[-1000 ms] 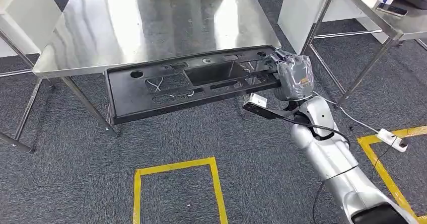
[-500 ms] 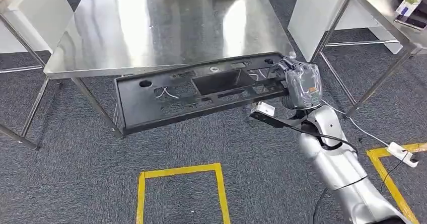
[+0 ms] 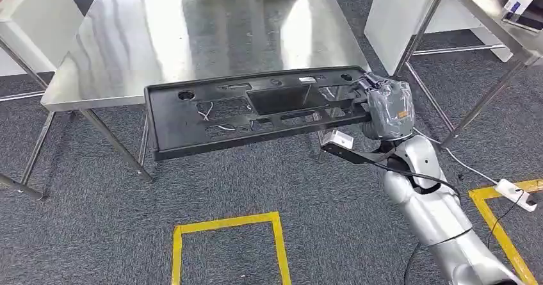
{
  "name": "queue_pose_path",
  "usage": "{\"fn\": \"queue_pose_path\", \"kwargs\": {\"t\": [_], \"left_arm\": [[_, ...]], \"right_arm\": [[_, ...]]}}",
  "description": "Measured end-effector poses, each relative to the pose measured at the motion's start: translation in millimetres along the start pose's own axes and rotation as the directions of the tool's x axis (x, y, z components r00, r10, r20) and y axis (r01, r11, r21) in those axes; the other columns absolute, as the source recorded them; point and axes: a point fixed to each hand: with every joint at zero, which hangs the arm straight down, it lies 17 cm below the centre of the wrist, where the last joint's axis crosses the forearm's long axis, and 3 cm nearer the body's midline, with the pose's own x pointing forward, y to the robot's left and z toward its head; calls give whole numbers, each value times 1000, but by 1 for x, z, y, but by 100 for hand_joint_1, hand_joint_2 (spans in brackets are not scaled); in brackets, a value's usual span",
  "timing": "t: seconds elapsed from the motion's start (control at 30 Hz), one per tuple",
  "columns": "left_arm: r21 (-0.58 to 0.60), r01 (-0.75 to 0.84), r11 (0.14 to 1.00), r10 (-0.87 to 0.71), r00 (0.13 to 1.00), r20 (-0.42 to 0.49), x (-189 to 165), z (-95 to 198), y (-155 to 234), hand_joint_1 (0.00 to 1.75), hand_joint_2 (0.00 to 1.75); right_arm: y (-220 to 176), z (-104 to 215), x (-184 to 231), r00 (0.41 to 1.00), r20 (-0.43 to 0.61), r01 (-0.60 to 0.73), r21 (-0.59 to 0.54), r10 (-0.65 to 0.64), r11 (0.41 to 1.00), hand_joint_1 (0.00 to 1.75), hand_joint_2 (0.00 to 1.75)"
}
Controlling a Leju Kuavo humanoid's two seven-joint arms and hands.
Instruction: Take the parts from the cabinet and place them on the table.
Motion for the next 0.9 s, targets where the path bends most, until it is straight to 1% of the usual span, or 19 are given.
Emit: {"fn": "queue_pose_path", "kwargs": {"t": [0.3,0.63,0.9], "left_arm": [[2,-13,1000,13,1000,0,0,0,0,0,0],[-17,-13,1000,13,1000,-3,-1,1,-5,0,0],[-17,-11,1000,12,1000,2,0,1,-3,0,0]], "right_arm": [[-8,-10,3,1000,15,-5,-15,5,1000,175,175],[-3,-3,-5,1000,-3,-24,16,24,1000,175,175],[-8,-7,-14,999,-22,-32,5,32,999,175,175]]}}
